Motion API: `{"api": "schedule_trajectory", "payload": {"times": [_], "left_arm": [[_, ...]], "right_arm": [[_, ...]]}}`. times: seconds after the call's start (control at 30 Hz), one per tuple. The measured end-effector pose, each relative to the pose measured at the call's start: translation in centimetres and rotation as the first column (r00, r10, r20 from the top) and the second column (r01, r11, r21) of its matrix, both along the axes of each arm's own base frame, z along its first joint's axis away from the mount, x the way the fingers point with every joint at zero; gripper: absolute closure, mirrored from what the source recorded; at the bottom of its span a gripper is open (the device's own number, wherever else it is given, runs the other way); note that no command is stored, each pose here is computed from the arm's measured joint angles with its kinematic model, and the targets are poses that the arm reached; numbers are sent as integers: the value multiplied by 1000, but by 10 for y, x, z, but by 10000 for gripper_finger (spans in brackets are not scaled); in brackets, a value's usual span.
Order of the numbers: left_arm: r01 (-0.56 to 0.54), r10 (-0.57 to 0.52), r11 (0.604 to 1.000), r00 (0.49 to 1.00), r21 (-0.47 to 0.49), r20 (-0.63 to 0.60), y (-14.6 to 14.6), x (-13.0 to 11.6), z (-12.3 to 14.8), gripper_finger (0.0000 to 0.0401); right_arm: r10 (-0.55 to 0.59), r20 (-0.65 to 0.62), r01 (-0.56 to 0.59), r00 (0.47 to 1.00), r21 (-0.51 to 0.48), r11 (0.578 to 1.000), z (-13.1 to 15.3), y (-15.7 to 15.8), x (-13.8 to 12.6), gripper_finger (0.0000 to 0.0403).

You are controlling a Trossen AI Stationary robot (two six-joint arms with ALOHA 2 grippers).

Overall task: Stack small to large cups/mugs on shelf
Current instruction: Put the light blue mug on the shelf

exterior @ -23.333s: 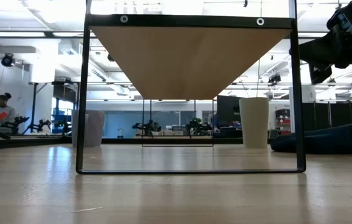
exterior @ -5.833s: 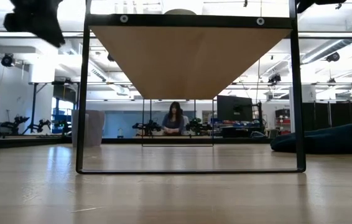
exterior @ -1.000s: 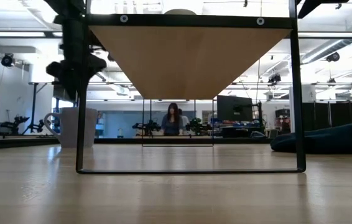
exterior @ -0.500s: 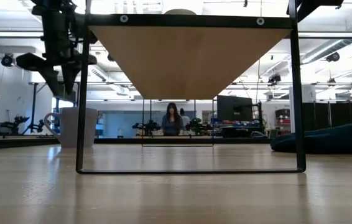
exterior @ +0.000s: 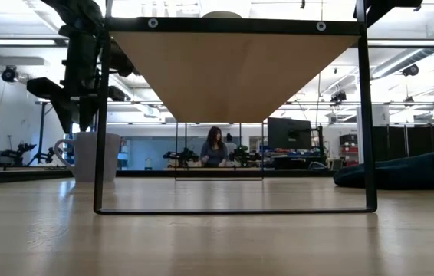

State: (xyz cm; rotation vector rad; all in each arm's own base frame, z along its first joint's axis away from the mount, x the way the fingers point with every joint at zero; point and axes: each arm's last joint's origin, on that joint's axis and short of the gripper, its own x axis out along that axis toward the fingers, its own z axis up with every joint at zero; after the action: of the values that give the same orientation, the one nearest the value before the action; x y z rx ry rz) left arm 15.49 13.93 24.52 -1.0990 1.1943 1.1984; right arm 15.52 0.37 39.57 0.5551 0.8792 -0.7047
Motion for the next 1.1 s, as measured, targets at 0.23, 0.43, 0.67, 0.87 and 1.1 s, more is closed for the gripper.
{"api": "schedule_trajectory", "payload": {"times": [0.23, 0.43, 0.67, 0.87, 1.1], "left_arm": [[55, -55, 998, 998, -7, -6, 3, 4, -12, 251], [24, -23, 999, 999, -30, 24, -2, -1, -21, 283], [-5, 2, 999, 997, 35, 72, -6, -6, -11, 384], [-4, 2, 1000, 998, 26, 69, -8, -7, -15, 388], [5, -6, 1000, 998, 17, 61, -8, -8, -20, 397]], "right_arm": [[0, 0, 0, 1000, 0, 1000, 0, 0, 0, 243], [0, 0, 0, 1000, 0, 1000, 0, 0, 0, 243], [12, -5, -12, 1000, -7, 1000, 0, 0, 0, 243], [15, -6, -15, 1000, -8, 1000, 0, 0, 0, 243], [15, -6, -15, 1000, -8, 1000, 0, 0, 0, 243]]}}
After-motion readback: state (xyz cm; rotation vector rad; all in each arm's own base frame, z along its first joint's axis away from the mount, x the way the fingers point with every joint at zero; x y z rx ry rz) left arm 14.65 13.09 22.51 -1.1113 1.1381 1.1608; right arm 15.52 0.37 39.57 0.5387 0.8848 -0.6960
